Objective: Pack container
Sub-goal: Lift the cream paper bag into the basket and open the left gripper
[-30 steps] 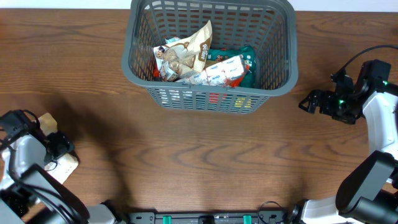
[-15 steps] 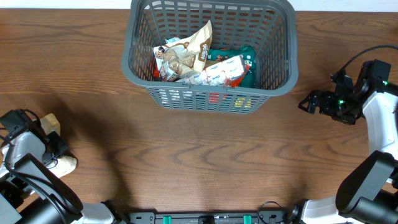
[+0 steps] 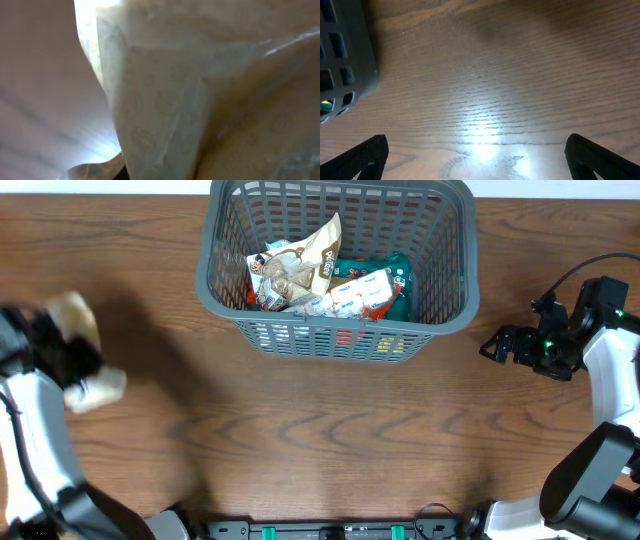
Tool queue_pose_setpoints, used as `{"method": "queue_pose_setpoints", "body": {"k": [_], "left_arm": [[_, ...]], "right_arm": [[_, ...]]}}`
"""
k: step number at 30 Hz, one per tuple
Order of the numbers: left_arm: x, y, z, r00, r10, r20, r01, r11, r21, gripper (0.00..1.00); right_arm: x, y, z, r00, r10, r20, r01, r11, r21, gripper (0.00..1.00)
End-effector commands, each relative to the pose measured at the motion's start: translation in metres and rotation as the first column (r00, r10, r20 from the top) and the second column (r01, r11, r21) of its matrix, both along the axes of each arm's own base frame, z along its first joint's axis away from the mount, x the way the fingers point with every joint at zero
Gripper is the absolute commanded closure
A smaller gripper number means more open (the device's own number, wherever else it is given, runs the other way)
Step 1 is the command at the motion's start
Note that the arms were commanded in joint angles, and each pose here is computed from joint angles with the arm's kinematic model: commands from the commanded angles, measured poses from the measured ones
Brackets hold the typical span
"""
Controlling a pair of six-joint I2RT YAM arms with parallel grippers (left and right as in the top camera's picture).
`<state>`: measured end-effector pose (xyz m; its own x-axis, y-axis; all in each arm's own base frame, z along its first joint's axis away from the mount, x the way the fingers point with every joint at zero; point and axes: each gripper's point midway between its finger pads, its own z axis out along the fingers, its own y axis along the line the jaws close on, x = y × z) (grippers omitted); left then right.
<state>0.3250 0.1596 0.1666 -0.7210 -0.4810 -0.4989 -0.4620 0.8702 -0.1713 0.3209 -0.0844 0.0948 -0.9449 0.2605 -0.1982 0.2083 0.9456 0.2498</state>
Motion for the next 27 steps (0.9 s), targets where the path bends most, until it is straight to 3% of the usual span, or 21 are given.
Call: {"method": "queue_pose_setpoints", "body": {"k": [1,3,7,12,19,25,27], "left_arm": [[0.035,-0.041,0.101,0.965,-0.186,0.182,0.17,0.98,0.098,0.95],[0.045,-0.067,0.142,0.929,-0.288,0.232,0.256,0.953,0.162,0.95],[0.057,-0.128,0.216,0.792,-0.518,0.323,0.42,0.846,0.327,0.95],[0.058,-0.211,0.254,0.525,-0.806,0.272,0.604,0.578,0.548,0.95],[0.064,-0.321,0.217,0.118,-0.993,0.027,0.735,0.106,0.67,0.94],[0.081,-0.381,0.155,-0.136,-0.976,-0.171,0.728,-0.216,0.65,0.94],[0.089,-0.391,0.127,-0.191,-0.956,-0.222,0.735,-0.289,0.614,0.94]], "right_arm": [[0.001,0.003,0.005,1.0,0.017,0.018,-0.017,1.0,0.001,0.01],[0.001,0.003,0.005,1.0,0.017,0.018,-0.017,1.0,0.001,0.01],[0.0,0.003,0.005,1.0,0.017,0.017,-0.017,1.0,0.002,0.01],[0.0,0.003,0.005,1.0,0.016,0.017,-0.017,1.0,0.003,0.01],[0.0,0.004,0.005,1.0,0.017,0.016,-0.017,1.0,0.004,0.01],[0.0,0.004,0.005,1.0,0.017,0.015,-0.017,1.0,0.008,0.01],[-0.001,0.005,0.005,1.0,0.017,0.01,-0.017,1.0,0.009,0.01]]}}
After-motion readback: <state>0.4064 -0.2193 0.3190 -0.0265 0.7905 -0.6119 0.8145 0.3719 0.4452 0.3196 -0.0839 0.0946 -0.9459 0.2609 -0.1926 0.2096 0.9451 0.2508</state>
